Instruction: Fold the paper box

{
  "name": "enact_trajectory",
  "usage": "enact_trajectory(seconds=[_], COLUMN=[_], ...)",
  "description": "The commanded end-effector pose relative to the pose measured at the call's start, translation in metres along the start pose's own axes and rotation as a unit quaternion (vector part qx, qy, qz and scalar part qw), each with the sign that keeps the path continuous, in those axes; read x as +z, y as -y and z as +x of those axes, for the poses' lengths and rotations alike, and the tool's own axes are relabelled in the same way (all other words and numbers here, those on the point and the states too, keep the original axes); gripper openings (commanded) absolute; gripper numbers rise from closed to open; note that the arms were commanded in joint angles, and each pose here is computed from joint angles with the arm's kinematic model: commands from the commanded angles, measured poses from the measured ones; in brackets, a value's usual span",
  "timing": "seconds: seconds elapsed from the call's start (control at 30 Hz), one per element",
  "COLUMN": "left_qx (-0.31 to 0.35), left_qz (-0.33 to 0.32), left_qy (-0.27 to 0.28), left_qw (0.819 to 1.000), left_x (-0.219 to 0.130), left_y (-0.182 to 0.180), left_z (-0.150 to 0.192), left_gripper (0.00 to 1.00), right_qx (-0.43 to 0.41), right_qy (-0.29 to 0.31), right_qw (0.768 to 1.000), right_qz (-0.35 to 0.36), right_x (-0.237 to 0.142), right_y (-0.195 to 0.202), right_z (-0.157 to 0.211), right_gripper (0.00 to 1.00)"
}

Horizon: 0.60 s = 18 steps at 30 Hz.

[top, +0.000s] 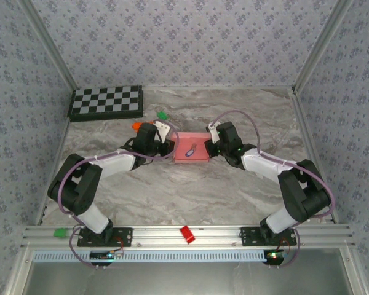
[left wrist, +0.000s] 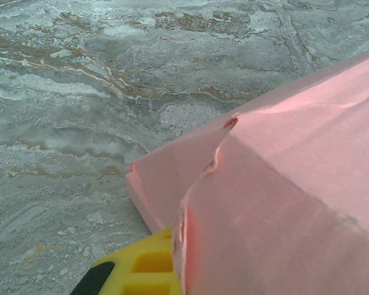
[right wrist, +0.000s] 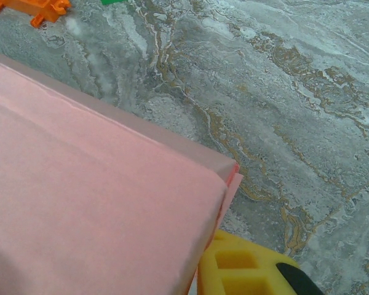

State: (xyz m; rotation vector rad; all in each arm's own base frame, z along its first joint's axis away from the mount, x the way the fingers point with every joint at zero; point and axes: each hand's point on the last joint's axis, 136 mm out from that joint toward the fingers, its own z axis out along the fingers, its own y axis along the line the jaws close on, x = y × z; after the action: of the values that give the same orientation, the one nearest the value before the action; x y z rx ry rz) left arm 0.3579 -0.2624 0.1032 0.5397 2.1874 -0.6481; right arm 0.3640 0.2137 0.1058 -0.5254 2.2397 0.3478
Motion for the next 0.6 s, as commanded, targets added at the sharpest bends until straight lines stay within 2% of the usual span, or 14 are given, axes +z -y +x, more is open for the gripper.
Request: enact_trajectory(seconds=[0.0, 0.23, 0.57], left_qx=[0.003, 0.003, 0.002], left_qz=[0.032, 0.032, 0.036], left_qy=[0.027, 0.027, 0.029], left_qw=[0.999, 0.999, 0.999], left_x=[-0.0081, -0.007, -0.007], left_y=[0.0179, 0.0177, 0.0195], left_z=[-0.024, -0.0258, -0.0277], left_gripper=[0.06, 0.12, 0.1], right_qx=[0.005, 0.003, 0.001], right_qy=[-0.009, -0.008, -0.011], right_qw=[1.0, 1.0, 1.0], right_qz=[-0.002, 0.002, 0.013], right_x=[-0.0021, -0.0032, -0.0043], right_y=[-0.0034, -0.0024, 0.0013], right_z=[0.0064, 0.003, -0.0007], right_gripper=[0.14, 0.17, 0.17])
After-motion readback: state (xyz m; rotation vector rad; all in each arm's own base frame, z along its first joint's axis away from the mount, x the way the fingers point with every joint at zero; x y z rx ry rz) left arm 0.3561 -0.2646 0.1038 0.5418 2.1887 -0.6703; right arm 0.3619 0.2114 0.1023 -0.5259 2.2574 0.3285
